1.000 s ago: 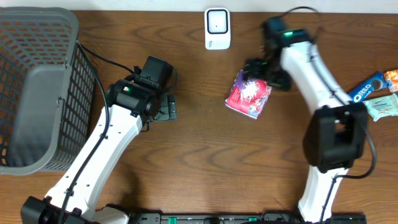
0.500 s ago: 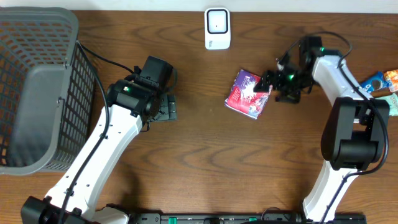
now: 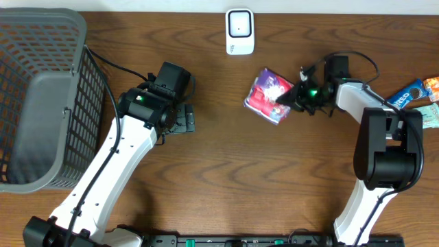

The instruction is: Scan the item barcode

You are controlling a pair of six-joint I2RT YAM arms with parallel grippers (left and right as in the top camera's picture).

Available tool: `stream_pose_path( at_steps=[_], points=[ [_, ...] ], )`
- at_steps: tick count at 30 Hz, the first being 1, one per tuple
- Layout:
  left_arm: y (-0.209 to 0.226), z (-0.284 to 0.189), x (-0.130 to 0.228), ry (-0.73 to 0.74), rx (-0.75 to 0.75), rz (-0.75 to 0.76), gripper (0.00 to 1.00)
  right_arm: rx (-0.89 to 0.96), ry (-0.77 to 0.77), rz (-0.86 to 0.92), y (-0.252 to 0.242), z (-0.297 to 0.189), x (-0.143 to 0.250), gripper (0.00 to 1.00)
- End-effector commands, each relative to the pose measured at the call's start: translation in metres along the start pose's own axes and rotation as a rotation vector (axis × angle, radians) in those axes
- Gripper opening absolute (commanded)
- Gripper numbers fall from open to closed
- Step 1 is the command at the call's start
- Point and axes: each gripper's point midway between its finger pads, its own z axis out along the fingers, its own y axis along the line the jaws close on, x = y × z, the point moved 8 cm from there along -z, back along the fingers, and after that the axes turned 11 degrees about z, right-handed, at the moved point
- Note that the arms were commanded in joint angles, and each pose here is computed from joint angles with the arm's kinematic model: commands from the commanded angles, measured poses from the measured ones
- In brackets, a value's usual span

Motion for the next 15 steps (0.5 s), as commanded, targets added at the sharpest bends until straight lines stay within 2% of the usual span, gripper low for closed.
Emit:
stream_pose_path(
  at_steps=[1,8,15],
  points=[
    [0.0,0.0,0.0,0.002,-0.013,-0.002,0.98,-0.126,0.011,0.094,0.043,0.007,-0.007,0.01],
    [0.0,0.0,0.0,0.002,-0.012,-0.002,0.98,-0.287,-0.263,0.043,0.141,0.019,-0.027,0.02],
    [0.0,0.0,0.0,0.002,-0.012,-0.002,0.98,-0.252,-0.549,0.076,0.183,0.023,-0.031,0.01]
  ],
)
